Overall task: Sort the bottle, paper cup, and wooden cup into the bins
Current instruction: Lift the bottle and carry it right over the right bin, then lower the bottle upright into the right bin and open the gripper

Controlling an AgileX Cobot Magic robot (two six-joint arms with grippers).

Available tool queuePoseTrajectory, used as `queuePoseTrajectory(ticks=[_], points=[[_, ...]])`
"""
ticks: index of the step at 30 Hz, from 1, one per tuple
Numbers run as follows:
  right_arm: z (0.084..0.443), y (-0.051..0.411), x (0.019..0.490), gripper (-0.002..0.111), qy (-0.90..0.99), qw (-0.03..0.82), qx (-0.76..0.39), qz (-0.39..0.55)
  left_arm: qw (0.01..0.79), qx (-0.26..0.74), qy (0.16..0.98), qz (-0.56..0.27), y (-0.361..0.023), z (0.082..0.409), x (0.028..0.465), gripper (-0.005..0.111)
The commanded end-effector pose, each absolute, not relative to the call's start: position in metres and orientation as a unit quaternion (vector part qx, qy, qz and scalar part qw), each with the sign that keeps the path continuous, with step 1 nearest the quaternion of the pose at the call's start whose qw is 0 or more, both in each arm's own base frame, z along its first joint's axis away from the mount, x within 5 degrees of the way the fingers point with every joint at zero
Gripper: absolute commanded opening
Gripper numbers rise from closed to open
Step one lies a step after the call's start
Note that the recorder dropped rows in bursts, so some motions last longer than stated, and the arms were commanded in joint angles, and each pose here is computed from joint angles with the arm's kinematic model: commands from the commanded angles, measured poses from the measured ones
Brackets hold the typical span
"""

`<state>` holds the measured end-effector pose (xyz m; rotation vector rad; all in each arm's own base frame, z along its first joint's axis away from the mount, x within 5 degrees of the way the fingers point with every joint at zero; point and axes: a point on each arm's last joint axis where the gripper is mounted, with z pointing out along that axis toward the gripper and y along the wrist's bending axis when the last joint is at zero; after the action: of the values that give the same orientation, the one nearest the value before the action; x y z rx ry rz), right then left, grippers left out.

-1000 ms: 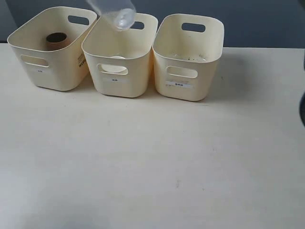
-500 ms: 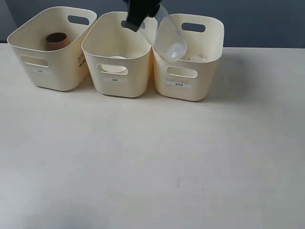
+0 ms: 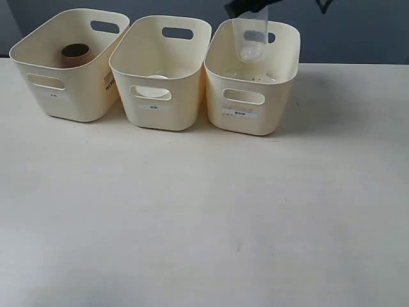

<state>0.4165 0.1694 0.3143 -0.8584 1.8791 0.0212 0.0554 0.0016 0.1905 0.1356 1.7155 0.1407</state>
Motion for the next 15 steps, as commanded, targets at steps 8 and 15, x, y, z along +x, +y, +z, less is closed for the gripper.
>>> queuePoseTrajectory(ticks=[8,15], points=[[0.260,0.174,0.454,-0.001,0.811,0.484,-0.325,0.053,0.652,0.059,0.754,0.060,0.001,0.192,0.056,0.000],[0.247,0.162,0.462,-0.001,0.834,0.472,-0.273,0.086,0.652,0.059,0.754,0.060,0.001,0.192,0.056,0.000]])
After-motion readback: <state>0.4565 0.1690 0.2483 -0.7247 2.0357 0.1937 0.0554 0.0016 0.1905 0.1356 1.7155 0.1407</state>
